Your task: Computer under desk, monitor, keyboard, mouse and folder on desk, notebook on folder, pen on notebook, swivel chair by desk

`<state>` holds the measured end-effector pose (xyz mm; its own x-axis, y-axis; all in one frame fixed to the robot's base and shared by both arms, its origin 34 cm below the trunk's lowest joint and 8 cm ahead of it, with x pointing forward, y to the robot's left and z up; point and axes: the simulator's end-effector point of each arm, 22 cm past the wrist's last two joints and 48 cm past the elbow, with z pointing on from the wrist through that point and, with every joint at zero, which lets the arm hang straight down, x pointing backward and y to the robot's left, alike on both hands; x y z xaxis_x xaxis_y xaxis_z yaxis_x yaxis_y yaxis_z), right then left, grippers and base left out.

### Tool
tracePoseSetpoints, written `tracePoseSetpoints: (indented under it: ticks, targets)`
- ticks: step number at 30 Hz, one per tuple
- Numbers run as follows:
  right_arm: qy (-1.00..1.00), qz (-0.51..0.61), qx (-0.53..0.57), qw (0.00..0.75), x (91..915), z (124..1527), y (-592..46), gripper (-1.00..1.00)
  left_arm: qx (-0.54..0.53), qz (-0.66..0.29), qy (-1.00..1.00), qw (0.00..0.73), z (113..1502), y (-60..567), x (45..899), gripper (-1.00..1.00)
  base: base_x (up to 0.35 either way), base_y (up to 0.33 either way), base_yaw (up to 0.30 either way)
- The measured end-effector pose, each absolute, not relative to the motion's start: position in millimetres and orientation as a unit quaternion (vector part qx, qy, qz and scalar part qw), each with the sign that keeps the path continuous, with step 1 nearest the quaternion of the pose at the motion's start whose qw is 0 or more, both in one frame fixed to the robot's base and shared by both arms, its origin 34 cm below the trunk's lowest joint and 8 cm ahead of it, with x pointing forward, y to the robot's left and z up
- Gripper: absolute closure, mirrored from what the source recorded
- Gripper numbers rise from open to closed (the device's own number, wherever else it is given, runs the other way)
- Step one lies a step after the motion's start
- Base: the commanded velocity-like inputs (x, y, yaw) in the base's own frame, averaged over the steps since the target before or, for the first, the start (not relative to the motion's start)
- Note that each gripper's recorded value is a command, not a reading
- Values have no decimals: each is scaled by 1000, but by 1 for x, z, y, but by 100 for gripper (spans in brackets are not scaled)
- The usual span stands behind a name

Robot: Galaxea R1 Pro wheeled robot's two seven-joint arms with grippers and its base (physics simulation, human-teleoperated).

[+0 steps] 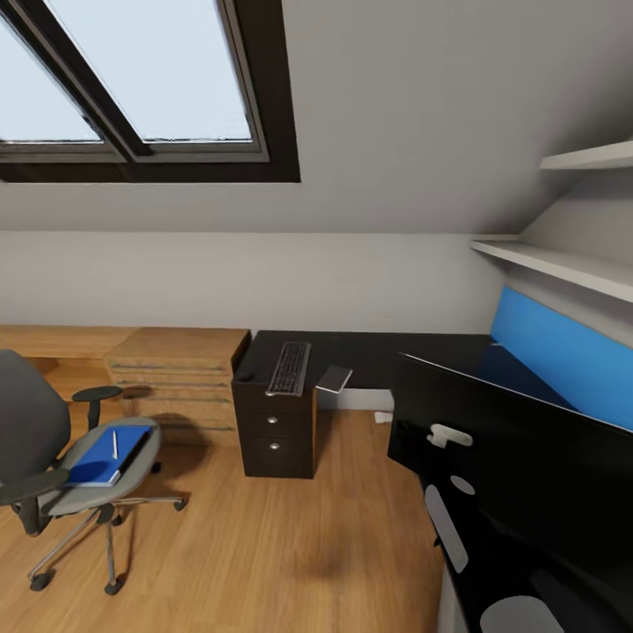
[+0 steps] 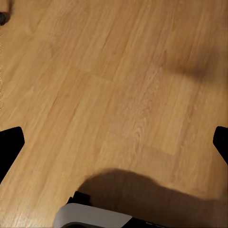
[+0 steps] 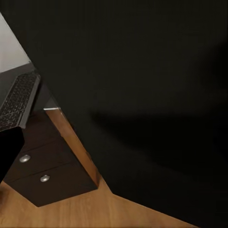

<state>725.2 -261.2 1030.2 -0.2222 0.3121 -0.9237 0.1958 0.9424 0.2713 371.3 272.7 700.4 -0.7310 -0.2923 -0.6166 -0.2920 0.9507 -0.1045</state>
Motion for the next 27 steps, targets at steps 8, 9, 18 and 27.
tracePoseSetpoints:
  ticks: [8, 9, 18, 27]
  targets:
    - [780, 48, 163, 602, 725, 1030, -261, -100, -158, 0, 930, 331, 700, 273, 371, -100, 10, 11, 0]
    - [780, 48, 163, 602, 725, 1030, -261, -100, -158, 0, 930, 331, 700, 273, 371, -100, 7, 7, 0]
    - [780, 48, 163, 603, 725, 1031, -261, -100, -157, 0, 930, 332, 701, 273, 371, -100, 172, 139, 0]
    - [780, 48, 164, 603, 725, 1031, -262, -100, -157, 0, 930, 332, 701, 273, 371, -100, 265, 191, 0]
